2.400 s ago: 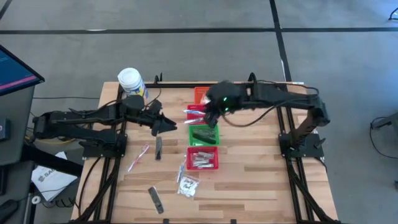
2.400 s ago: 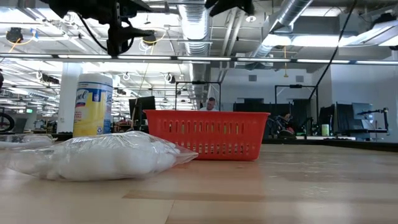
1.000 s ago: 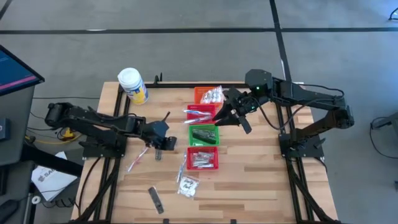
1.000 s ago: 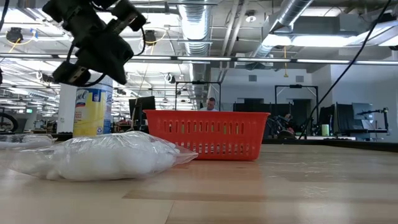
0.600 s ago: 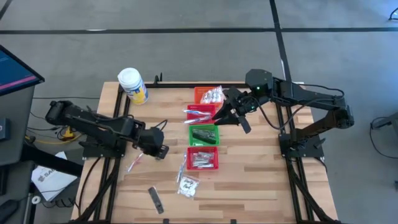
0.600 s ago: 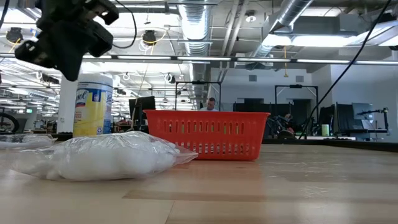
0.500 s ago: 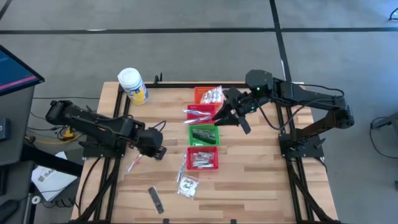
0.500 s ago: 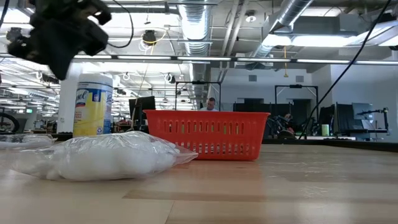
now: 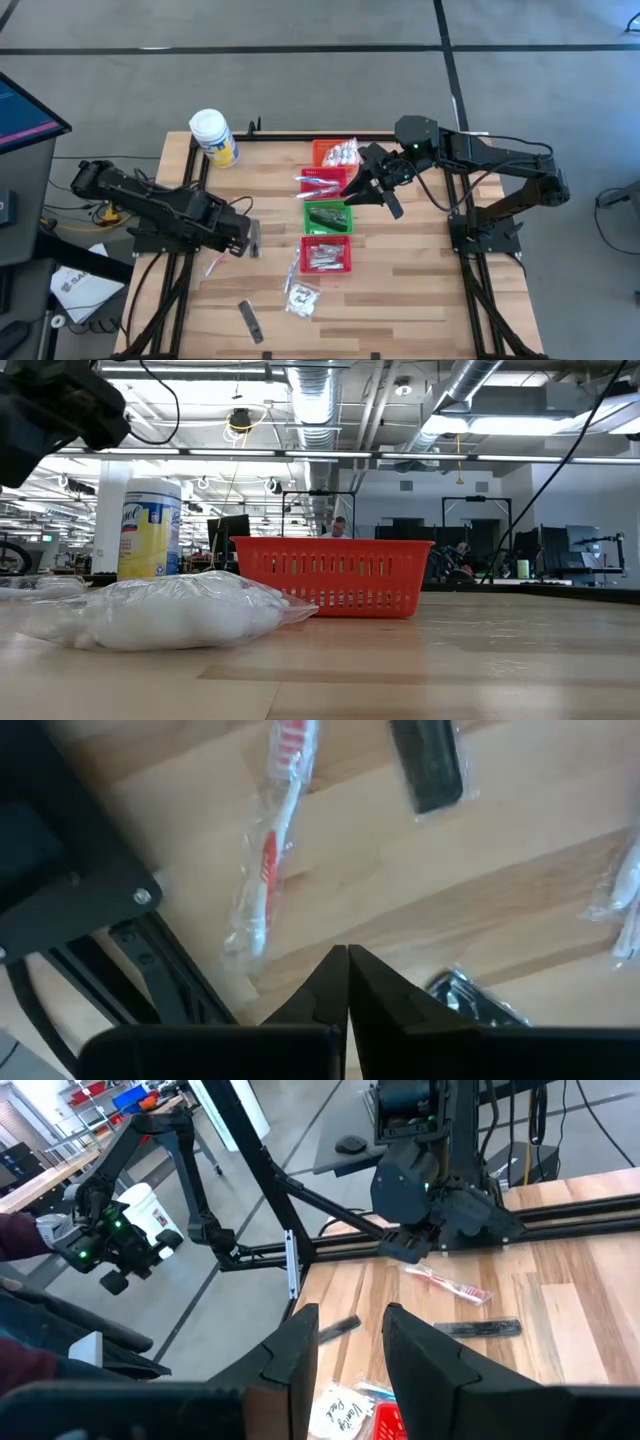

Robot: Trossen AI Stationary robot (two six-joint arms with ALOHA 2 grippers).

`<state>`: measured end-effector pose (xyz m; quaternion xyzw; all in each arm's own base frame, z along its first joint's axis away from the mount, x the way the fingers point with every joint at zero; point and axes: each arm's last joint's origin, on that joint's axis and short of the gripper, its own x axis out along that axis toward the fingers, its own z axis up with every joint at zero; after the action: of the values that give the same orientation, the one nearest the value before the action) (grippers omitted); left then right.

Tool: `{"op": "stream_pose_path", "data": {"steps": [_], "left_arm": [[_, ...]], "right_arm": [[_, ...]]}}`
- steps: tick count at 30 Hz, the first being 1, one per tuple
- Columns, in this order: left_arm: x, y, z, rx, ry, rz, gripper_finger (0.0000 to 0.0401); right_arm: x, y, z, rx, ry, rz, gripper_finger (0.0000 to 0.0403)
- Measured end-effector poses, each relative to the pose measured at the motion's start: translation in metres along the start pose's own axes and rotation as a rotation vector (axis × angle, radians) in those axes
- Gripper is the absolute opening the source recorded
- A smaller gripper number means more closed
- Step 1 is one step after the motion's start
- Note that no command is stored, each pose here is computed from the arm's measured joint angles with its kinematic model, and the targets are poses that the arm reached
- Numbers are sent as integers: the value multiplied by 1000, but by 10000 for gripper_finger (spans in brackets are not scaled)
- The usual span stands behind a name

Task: Pick & Place Travel size toiletries
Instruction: Put the orange toothbrush into the top red basket

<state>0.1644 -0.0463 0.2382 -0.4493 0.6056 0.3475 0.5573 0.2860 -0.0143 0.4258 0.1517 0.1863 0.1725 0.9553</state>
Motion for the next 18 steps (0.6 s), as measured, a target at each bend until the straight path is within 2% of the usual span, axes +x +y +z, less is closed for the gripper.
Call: {"op": "stream_pose_path", "data": {"steps": [3, 6, 14, 18], "left_arm": [[1, 1, 0, 0, -4, 7, 13], [7, 4, 0, -4, 21, 26, 45], [22, 11, -2, 6, 50, 81, 192], [30, 15, -1, 35, 33, 99, 238]], "right_arm": [[0, 0, 1, -3, -12, 3, 108], [0, 0, 2, 3, -16, 3, 108], [0, 1, 2, 6, -22, 5, 108], [0, 1, 3, 10, -29, 7, 108]]}}
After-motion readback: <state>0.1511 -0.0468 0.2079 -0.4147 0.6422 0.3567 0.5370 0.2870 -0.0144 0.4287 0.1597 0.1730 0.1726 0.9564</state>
